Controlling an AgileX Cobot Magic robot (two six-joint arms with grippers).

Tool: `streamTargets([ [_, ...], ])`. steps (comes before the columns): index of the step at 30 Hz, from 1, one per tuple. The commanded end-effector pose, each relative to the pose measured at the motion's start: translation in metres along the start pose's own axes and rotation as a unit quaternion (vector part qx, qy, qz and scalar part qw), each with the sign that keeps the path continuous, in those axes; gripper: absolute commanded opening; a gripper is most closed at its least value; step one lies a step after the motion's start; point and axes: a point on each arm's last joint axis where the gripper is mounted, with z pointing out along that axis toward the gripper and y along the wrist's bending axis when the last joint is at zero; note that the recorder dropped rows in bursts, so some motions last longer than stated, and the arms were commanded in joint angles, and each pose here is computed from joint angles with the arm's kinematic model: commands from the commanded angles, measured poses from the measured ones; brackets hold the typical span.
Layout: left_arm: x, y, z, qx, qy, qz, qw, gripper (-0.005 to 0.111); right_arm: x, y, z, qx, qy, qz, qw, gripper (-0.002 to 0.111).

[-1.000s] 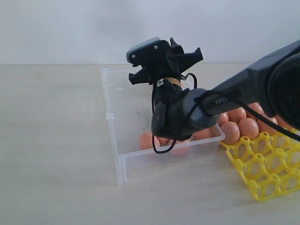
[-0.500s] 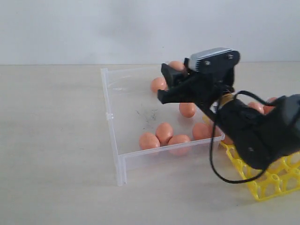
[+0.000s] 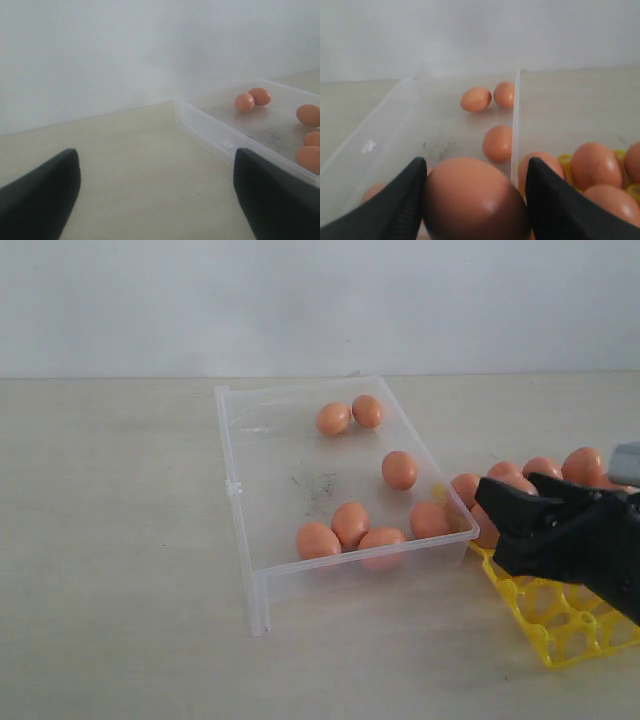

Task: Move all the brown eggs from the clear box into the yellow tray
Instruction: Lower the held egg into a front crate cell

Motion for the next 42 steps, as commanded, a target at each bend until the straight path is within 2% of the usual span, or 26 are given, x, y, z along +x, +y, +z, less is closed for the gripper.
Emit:
streamTargets([
  [1, 0.001, 0.0, 0.0, 0.002, -0.004, -0.007, 1.0, 0.078, 0.011, 0.003, -0.015, -0.006, 0.026, 0.039, 0.999, 0.0],
  [4, 0.001, 0.0, 0.0, 0.002, -0.004, -0.007, 1.0, 0.078, 0.012, 0.004, -0.016, -0.014, 0.031, 0.04, 0.999, 0.0],
  [8, 0.001, 0.0, 0.0, 0.002, -0.004, -0.007, 1.0, 0.078, 0.013, -0.001, -0.016, 0.013, 0.034, 0.048, 0.998, 0.0],
  [29, 0.001, 0.0, 0.0, 0.002, -0.004, -0.007, 1.0, 0.078, 0.023, -0.01, -0.014, 0.06, 0.095, -0.001, 0.994, 0.0],
  [42, 0.001, 0.0, 0.0, 0.002, -0.004, -0.007, 1.0, 0.078, 0.038, -0.022, 0.021, 0.065, 0.121, 0.002, 0.99, 0.0],
])
